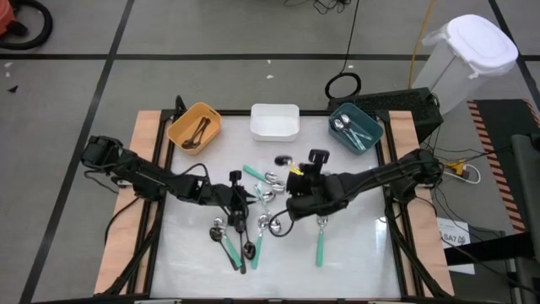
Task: Sort silverware by color (type)
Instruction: Put the blue patterned spoon into the blue bin
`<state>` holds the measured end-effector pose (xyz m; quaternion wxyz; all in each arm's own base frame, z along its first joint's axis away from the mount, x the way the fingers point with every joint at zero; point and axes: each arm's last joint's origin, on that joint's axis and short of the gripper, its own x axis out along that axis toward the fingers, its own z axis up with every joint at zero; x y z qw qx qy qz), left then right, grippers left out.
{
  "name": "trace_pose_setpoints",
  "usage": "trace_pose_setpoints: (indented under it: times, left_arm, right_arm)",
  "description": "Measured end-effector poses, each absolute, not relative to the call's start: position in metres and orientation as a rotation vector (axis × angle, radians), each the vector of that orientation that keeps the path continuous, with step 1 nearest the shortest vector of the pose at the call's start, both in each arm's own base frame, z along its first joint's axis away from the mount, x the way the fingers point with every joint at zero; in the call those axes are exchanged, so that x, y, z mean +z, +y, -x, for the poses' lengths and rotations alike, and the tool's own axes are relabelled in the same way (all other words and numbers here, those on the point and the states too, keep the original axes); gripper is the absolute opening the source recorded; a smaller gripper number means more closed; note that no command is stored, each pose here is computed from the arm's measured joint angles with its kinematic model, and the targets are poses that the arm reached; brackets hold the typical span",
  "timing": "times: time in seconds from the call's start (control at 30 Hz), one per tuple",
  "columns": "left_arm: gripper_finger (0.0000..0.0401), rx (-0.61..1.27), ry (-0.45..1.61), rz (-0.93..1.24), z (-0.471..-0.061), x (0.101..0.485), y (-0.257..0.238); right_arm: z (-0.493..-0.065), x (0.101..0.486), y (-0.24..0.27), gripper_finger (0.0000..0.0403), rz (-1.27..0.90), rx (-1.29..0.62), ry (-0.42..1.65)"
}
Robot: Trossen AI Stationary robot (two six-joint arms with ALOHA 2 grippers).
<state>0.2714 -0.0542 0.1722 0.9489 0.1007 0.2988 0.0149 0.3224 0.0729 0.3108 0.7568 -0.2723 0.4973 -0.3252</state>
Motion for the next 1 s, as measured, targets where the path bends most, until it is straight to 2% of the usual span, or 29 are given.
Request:
trace_pose_setpoints:
  times: [0.53,0.77,1.0]
  left_arm:
    - [0.0067,0.122,0.621,-0.226,-0.276,0.172,-0.023]
    - [0.0067,0.124,0.623,-0.237,-0.276,0.172,-0.021]
    - [0.0067,0.116,0.594,-0.263,-0.278,0.175,-0.021]
  right_arm:
    - [-0.312,0.318,0.060,0.0019,0.897,-0.876,1.071]
    - [-0.310,0.318,0.055,0.0020,0.870,-0.896,1.091]
    - [-0.310,0.313,0.027,0.0020,0.650,-0.910,1.225]
